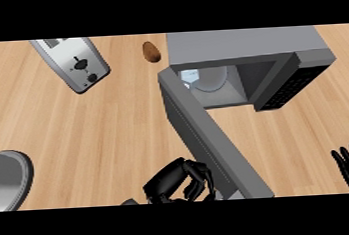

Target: Pick up the milk, place it into the microwave and close the microwave

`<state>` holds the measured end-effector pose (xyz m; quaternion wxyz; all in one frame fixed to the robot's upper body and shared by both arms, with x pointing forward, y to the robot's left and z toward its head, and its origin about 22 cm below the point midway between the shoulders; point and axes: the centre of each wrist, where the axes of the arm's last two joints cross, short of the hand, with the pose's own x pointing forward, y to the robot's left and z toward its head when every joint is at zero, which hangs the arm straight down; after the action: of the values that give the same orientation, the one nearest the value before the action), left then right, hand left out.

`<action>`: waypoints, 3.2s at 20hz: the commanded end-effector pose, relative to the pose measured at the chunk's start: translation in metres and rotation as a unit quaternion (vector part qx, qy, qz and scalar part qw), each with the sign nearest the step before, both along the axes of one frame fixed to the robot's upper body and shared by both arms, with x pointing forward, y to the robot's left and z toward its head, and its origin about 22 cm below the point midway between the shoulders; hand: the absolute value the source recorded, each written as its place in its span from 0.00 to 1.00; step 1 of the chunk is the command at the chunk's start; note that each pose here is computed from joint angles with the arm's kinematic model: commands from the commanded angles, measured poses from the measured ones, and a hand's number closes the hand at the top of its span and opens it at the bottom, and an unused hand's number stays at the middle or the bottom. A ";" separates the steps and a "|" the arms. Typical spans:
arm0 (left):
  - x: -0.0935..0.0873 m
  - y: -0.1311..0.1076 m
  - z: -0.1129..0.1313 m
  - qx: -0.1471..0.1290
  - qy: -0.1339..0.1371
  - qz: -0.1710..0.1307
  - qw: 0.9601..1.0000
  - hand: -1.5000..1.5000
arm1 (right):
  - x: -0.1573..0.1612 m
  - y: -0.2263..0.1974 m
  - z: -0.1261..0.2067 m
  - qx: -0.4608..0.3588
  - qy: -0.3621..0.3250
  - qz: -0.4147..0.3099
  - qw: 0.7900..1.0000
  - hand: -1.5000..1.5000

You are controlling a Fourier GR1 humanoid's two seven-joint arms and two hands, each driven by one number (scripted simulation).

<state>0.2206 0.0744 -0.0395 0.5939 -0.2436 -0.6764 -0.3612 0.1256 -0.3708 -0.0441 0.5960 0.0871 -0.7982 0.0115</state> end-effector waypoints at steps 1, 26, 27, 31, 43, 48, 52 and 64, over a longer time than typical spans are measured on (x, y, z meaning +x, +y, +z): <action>-0.021 -0.033 -0.013 0.021 0.010 -0.009 1.000 1.00 | -0.004 0.015 0.019 0.033 -0.039 0.059 0.997 0.00; 0.063 -0.085 0.066 -0.030 -0.082 0.196 0.977 1.00 | 0.021 0.043 0.122 0.007 -0.057 0.178 0.982 0.00; 0.067 -0.085 0.066 -0.024 -0.081 0.201 0.976 1.00 | 0.019 0.046 0.121 0.011 -0.053 0.174 0.983 0.00; 0.086 -0.082 0.073 -0.037 -0.078 0.230 0.969 1.00 | 0.020 0.050 0.130 0.022 -0.058 0.177 0.982 0.00; 0.125 -0.076 0.089 -0.067 -0.054 0.277 0.957 1.00 | 0.023 0.047 0.153 0.006 -0.056 0.173 0.983 0.00; 0.133 -0.071 0.089 -0.086 -0.042 0.278 0.956 1.00 | 0.026 0.045 0.153 0.013 -0.063 0.175 0.982 0.00; 0.132 -0.073 0.092 -0.102 -0.026 0.280 0.954 1.00 | 0.029 0.048 0.161 0.010 -0.069 0.185 0.980 0.00; 0.138 -0.067 0.088 -0.131 -0.025 0.332 0.934 1.00 | 0.031 0.047 0.172 0.014 -0.078 0.220 0.972 0.00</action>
<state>0.3284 -0.0035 0.0386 0.6187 -0.1209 -0.7702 -0.0974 0.1556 -0.3246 0.1231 0.5184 0.2583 -0.8056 0.1248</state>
